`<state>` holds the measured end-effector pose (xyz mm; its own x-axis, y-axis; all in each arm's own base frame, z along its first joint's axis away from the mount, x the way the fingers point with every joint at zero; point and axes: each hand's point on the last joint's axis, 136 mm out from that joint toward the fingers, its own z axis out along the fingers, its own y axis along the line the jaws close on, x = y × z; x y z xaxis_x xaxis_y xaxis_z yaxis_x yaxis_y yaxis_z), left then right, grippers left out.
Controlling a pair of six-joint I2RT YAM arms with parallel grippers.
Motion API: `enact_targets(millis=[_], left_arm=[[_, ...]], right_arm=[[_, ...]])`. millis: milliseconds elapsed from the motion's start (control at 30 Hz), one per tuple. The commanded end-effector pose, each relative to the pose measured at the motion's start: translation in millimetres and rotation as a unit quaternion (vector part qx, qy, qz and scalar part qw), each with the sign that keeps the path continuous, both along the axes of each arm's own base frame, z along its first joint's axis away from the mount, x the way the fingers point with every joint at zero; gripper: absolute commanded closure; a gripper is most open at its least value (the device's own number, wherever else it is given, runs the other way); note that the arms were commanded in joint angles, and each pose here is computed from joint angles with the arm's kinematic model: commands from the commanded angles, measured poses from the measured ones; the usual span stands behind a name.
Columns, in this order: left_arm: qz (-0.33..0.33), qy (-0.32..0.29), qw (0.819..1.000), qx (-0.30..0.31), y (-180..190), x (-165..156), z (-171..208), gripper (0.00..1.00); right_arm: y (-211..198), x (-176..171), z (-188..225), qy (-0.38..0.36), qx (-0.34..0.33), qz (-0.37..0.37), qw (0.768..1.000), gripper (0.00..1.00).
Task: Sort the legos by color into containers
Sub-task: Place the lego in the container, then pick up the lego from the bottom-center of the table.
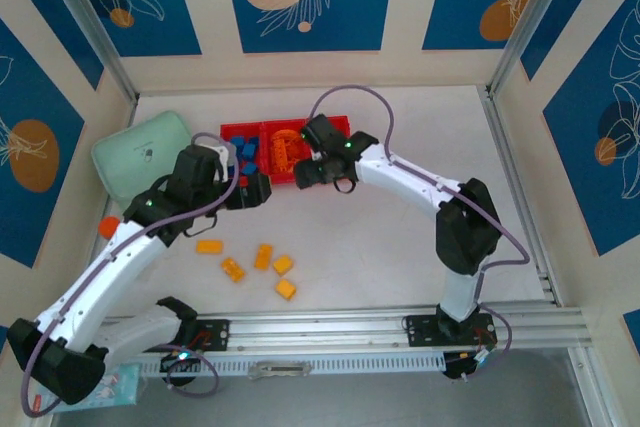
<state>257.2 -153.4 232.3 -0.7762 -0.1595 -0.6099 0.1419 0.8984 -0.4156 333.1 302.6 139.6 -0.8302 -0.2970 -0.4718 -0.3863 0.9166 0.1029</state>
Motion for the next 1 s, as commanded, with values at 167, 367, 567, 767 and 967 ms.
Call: enact_targets(millis=[167,367,567,767,967], left_arm=[[0.045,0.071,0.996,0.008,26.8,-37.2,-42.5,0.01],[0.066,0.084,0.994,0.01,38.2,-51.1,-55.5,0.01],[0.092,0.096,0.991,0.011,49.0,-60.7,-61.3,0.01],[0.107,0.097,0.99,0.009,55.2,-66.3,-64.1,0.01],[0.112,0.096,0.989,0.008,57.3,-67.9,-65.0,0.01]], right_arm=[[17.2,-98.5,-33.3,0.083,0.018,0.061,0.995,0.21],[40.1,-150.3,-57.6,0.109,-0.01,0.112,0.988,0.17],[66.6,-176.6,-68.8,0.111,-0.012,0.133,0.985,0.13],[78.1,-176.8,-87.5,0.116,-0.03,0.13,0.984,0.14],[83.7,-166.8,-99.3,0.103,-0.046,0.13,0.985,0.23]])
